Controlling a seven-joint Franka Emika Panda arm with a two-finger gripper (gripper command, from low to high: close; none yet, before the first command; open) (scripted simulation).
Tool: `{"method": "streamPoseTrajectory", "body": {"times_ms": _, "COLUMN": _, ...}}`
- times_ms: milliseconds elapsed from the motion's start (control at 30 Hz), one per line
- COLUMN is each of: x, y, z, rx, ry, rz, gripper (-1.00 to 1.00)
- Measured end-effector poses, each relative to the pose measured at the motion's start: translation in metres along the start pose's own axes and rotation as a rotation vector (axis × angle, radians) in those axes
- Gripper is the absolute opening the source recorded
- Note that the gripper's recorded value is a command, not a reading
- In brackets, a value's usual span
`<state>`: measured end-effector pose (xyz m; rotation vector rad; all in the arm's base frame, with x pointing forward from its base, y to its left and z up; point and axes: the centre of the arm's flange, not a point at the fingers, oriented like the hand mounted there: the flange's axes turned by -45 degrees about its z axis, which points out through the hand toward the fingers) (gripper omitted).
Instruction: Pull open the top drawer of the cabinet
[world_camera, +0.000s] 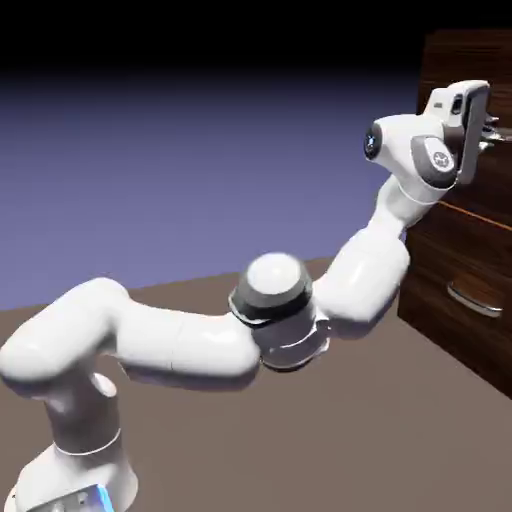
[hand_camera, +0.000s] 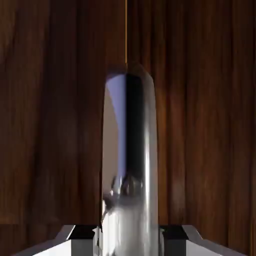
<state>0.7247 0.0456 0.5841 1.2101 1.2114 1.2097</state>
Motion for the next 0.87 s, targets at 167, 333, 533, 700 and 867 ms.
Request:
{"method": "streamPoseTrajectory", "body": {"times_ms": 167, "x": 0.000, "y": 0.000, "z": -0.033, "rx": 0.000, "ry": 0.000, "rz": 0.000, "gripper": -1.00}}
{"method": "streamPoseTrajectory", "body": {"times_ms": 333, "x": 0.000, "y": 0.000, "z": -0.072, "rx": 0.001, "ry": 0.000, "rz": 0.000, "gripper": -1.00}}
{"method": "streamPoseTrajectory", "body": {"times_ms": 533, "x": 0.000, "y": 0.000, "z": -0.126, "rx": 0.001, "ry": 0.000, "rz": 0.000, "gripper": -1.00}}
{"method": "streamPoseTrajectory", "body": {"times_ms": 700, "x": 0.000, "y": 0.000, "z": -0.176, "rx": 0.001, "ry": 0.000, "rz": 0.000, "gripper": -1.00}}
{"method": "streamPoseTrajectory", "body": {"times_ms": 867, "x": 0.000, "y": 0.000, "z": -0.201, "rx": -0.002, "ry": -0.001, "rz": 0.000, "gripper": 1.00}}
